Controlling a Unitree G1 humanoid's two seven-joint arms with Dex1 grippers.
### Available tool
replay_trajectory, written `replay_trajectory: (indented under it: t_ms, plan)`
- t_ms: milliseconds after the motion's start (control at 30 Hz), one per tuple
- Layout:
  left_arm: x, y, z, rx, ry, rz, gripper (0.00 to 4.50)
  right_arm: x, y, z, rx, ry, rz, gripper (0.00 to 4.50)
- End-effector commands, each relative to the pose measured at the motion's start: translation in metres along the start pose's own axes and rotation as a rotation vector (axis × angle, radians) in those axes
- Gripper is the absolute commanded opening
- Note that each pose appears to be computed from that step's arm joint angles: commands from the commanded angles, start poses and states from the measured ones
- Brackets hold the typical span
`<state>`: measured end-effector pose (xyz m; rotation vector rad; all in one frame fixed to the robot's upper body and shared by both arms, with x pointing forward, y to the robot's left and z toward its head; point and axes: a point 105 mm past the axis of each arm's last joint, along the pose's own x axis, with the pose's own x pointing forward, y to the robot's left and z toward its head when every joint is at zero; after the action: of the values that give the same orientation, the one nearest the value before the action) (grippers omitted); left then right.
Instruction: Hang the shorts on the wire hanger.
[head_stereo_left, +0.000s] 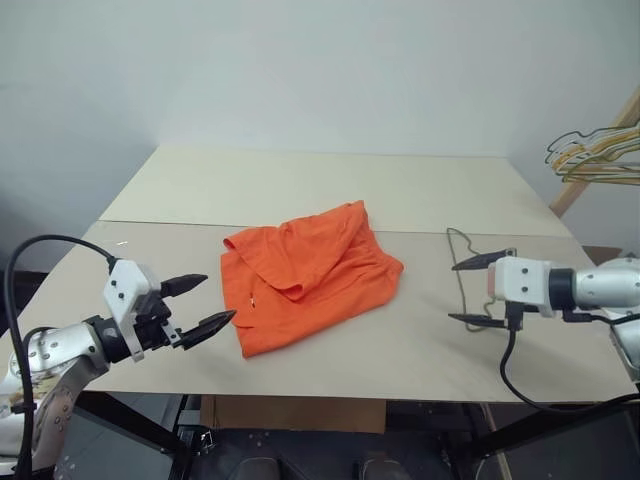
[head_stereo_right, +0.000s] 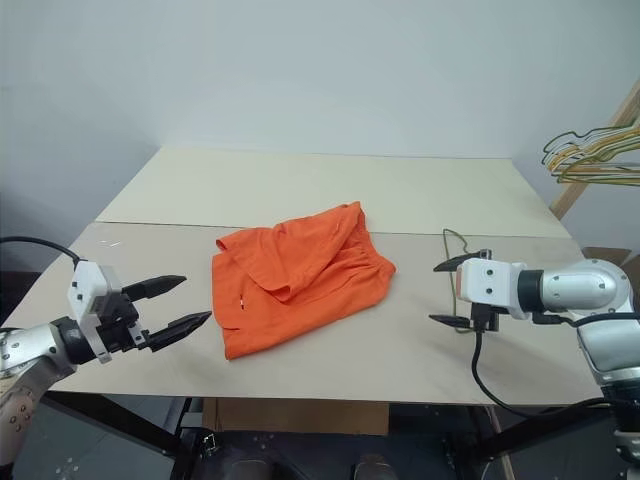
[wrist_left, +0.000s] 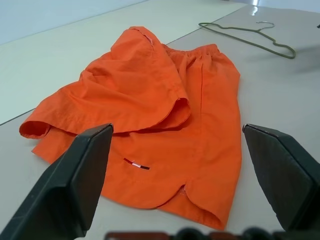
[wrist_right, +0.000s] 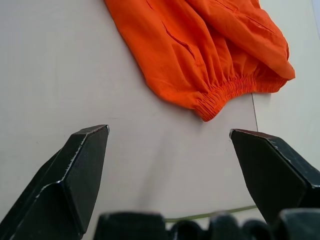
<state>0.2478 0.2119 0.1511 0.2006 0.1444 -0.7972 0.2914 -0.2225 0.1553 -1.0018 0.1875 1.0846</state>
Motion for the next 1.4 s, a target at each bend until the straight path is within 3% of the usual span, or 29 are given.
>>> replay_trajectory:
  t_ms: [33, 500, 867, 1067, 1400]
  plan:
    - [0.000, 0.001, 0.012, 0.037, -0.025, -0.005, 4.50, -0.006, -0.009, 0.006, -0.047, -0.003, -0.038, 4.48]
    - [0.005, -0.011, 0.007, 0.090, 0.028, -0.065, 4.50, -0.001, -0.012, 0.006, -0.055, -0.008, -0.052, 4.48]
    - [0.017, -0.025, -0.046, 0.240, 0.275, -0.198, 4.50, 0.007, -0.014, 0.008, -0.046, -0.022, -0.114, 4.48]
    - [0.033, -0.014, -0.057, 0.334, 0.373, -0.256, 4.50, 0.016, -0.008, 0.014, -0.031, -0.037, -0.143, 4.48]
    - [0.059, -0.020, -0.063, 0.371, 0.385, -0.341, 4.50, 0.016, 0.003, 0.013, -0.005, -0.021, -0.169, 4.48]
